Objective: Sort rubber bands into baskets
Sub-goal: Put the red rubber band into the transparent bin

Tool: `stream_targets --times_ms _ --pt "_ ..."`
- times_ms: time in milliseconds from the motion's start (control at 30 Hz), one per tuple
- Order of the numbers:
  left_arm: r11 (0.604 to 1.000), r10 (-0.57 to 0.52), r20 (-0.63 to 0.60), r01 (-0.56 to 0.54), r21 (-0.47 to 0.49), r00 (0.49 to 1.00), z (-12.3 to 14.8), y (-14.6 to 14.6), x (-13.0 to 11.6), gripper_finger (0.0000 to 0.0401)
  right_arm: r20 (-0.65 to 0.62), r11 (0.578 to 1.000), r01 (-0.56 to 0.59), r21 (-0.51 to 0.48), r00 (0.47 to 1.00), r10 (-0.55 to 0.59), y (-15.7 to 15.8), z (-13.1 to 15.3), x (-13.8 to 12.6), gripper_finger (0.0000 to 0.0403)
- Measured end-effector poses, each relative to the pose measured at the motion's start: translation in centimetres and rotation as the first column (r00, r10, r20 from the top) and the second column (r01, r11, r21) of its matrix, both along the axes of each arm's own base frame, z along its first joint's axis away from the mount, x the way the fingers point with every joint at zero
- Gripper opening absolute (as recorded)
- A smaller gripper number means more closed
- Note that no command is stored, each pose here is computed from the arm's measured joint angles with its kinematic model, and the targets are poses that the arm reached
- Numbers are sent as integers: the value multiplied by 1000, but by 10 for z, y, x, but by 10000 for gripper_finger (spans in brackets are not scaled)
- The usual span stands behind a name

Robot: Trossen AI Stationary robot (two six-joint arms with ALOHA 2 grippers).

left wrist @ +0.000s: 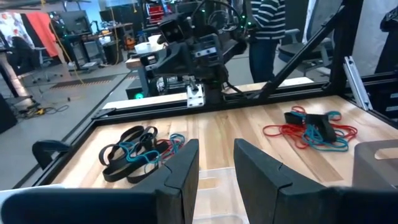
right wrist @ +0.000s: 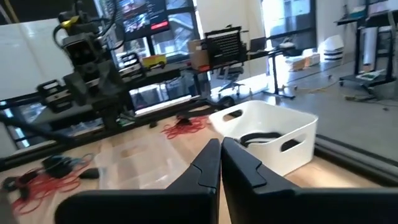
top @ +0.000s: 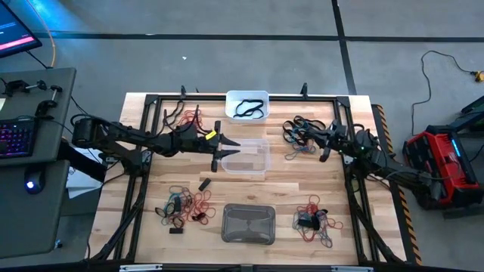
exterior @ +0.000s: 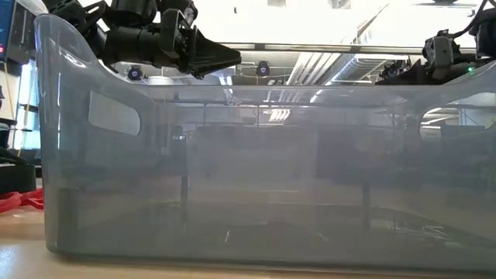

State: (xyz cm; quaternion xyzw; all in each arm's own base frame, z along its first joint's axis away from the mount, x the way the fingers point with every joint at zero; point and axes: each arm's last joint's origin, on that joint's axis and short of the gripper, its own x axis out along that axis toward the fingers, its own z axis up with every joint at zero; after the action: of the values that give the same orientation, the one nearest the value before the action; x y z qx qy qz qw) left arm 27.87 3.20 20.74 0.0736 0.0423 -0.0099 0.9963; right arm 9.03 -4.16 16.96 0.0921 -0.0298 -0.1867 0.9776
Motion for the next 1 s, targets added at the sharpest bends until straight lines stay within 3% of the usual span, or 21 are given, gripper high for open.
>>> stream_targets --times_ms 300,433,733,1000 --pt "1000 -1 -1 1 7 1000 0 0 0 91 -91 990 -97 104 990 107 11 1 4 96" --pt "1000 -1 -1 1 8 1000 0 0 0 91 -177 983 -103 149 976 129 14 6 6 113" --pt "1000 -2 -2 2 16 1000 0 0 0 91 -393 949 -135 284 886 244 25 30 21 107" --pt "1000 -2 -14 2 15 1000 -1 0 0 91 -554 901 -170 400 737 386 44 43 45 36"
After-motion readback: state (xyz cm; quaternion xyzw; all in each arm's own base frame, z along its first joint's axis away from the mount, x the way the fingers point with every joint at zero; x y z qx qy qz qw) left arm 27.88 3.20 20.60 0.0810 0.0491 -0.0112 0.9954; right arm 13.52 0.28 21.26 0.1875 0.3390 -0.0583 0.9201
